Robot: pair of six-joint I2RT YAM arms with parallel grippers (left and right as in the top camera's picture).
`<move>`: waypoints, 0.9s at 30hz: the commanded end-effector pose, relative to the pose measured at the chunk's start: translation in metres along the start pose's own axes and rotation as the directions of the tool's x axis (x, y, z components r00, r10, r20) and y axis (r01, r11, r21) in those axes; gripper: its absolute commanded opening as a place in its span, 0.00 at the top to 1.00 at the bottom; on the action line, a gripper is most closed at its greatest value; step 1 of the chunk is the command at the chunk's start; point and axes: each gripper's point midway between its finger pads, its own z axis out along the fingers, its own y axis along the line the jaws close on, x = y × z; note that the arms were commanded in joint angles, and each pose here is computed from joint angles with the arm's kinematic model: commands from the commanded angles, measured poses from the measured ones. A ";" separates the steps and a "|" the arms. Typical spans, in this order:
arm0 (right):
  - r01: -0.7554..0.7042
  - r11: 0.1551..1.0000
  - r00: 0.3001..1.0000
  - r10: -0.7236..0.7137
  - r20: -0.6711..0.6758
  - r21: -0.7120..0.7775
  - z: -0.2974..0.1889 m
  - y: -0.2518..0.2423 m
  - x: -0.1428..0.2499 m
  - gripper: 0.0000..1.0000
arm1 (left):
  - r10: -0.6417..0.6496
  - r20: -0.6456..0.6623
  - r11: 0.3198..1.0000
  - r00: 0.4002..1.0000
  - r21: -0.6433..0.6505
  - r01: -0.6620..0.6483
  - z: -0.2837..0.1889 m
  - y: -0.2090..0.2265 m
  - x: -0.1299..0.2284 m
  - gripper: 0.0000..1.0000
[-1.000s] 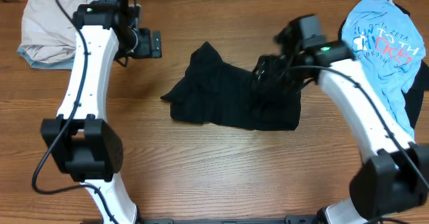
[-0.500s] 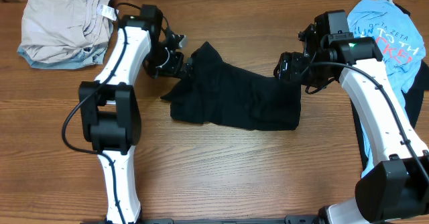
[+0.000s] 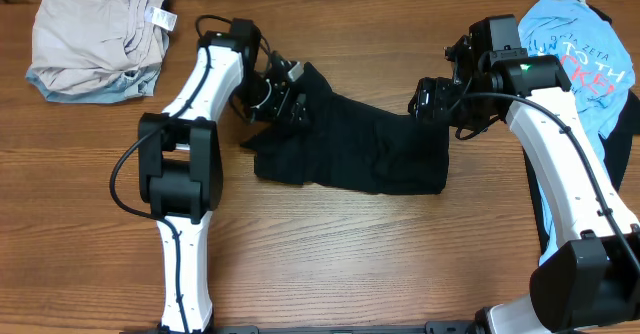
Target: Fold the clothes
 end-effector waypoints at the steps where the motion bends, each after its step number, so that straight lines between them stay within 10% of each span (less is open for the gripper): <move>1: 0.009 1.000 1.000 -0.009 0.006 0.009 0.002 -0.001 -0.004 0.17 | 0.040 -0.034 0.998 0.999 0.045 -0.038 0.018 -0.014 0.003 0.03; 12: -0.014 1.000 0.999 0.014 -0.039 -0.002 0.028 -0.009 0.012 0.33 | -0.100 -0.100 0.948 0.990 -0.312 0.065 0.008 0.046 0.019 0.94; 20: -0.048 0.986 0.997 0.039 -0.064 -0.160 0.062 0.005 0.029 0.94 | -0.200 -0.106 0.940 0.974 -0.301 0.160 -0.039 0.049 0.028 0.96; 27: -0.121 0.971 0.991 0.106 -0.085 -0.207 0.102 0.017 0.050 0.96 | -0.196 -0.095 0.940 0.976 -0.303 0.159 -0.086 0.019 0.019 0.96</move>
